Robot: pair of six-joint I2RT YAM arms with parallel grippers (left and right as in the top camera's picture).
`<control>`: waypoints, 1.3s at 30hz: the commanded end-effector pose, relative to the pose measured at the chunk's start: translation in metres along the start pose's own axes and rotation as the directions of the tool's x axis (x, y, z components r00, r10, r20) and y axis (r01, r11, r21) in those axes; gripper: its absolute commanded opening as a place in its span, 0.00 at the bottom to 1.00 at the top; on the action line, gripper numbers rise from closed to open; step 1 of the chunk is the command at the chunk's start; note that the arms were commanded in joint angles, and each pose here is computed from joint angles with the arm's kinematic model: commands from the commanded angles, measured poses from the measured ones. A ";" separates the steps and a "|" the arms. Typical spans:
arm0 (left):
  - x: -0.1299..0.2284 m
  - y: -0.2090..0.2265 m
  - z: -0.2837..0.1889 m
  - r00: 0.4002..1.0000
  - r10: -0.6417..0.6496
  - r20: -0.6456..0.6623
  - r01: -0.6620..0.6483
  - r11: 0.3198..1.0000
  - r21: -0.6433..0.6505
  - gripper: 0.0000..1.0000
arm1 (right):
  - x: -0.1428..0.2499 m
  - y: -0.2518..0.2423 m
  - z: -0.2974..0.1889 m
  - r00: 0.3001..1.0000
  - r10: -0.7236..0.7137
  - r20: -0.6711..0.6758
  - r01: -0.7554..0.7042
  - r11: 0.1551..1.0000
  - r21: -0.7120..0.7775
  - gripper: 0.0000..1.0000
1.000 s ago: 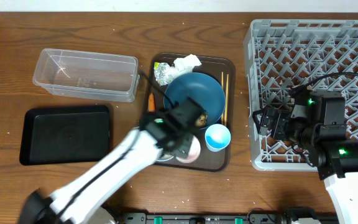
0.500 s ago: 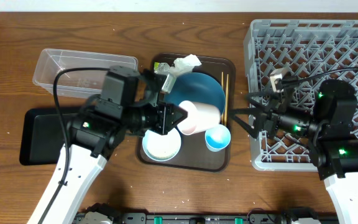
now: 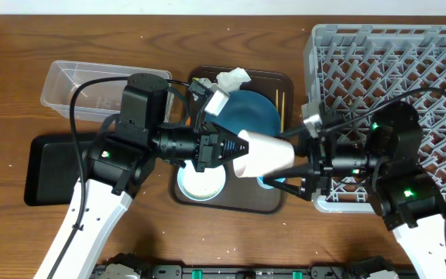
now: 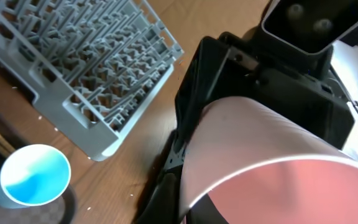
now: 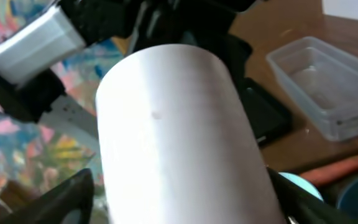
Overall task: Sort waste into correct bins and load items into the dishwasher rack
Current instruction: 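Lift the pink cup and hand it to the right gripper, then carry the pink cup with the right gripper into the dish rack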
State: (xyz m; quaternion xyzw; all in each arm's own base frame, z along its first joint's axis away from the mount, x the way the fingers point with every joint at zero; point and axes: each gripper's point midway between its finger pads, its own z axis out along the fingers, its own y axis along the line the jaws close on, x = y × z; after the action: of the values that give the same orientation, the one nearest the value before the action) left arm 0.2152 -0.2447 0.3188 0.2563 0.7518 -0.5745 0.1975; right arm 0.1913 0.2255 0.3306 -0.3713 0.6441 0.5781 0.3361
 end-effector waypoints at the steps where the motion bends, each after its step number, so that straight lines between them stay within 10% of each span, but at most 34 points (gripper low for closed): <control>1: -0.003 -0.008 -0.002 1.000 0.028 0.000 -0.028 0.999 0.035 0.06 | -0.003 0.009 0.004 1.000 -0.030 -0.006 0.030 0.999 -0.034 0.68; 4: -0.003 -0.008 -0.002 1.000 0.029 0.001 -0.029 0.999 0.031 0.11 | -0.006 0.004 0.001 0.999 -0.037 0.006 0.037 0.999 -0.008 0.64; 11: -0.012 0.008 -0.004 0.998 0.043 0.041 -0.041 0.997 -0.063 0.98 | -0.008 -0.036 -0.024 0.998 0.025 0.058 -0.038 0.972 0.230 0.61; 15: -0.019 0.011 -0.011 0.996 0.055 0.071 -0.049 0.996 -0.079 0.98 | 0.006 -0.087 -0.069 0.987 0.110 0.114 -0.154 0.829 0.538 0.59; 20: -0.023 0.017 -0.019 0.995 0.021 0.098 -0.011 0.995 -0.096 0.98 | 0.044 -0.139 -0.171 0.943 0.225 0.245 -0.313 0.356 0.880 0.60; 26: -0.023 0.017 -0.019 0.995 0.022 0.098 -0.012 0.995 -0.097 0.98 | 0.072 -0.147 -0.267 0.855 0.206 0.477 -0.467 -0.098 0.879 0.61; 33: -0.020 0.018 -0.019 0.996 0.000 0.089 0.009 0.995 -0.098 0.98 | 0.103 -0.155 -0.342 0.685 0.103 0.722 -0.639 -0.390 0.662 0.62; 39: -0.019 0.018 -0.019 0.996 -0.007 0.087 0.016 0.995 -0.099 0.98 | 0.125 -0.179 -0.364 0.541 0.114 0.833 -0.742 -0.403 0.536 0.62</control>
State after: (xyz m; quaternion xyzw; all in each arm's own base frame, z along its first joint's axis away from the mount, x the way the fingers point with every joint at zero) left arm 0.2429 -0.2266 0.3130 0.2143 0.7763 -0.5448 0.2336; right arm 0.2762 -0.1528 0.1724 0.4254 0.8413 0.0177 0.3331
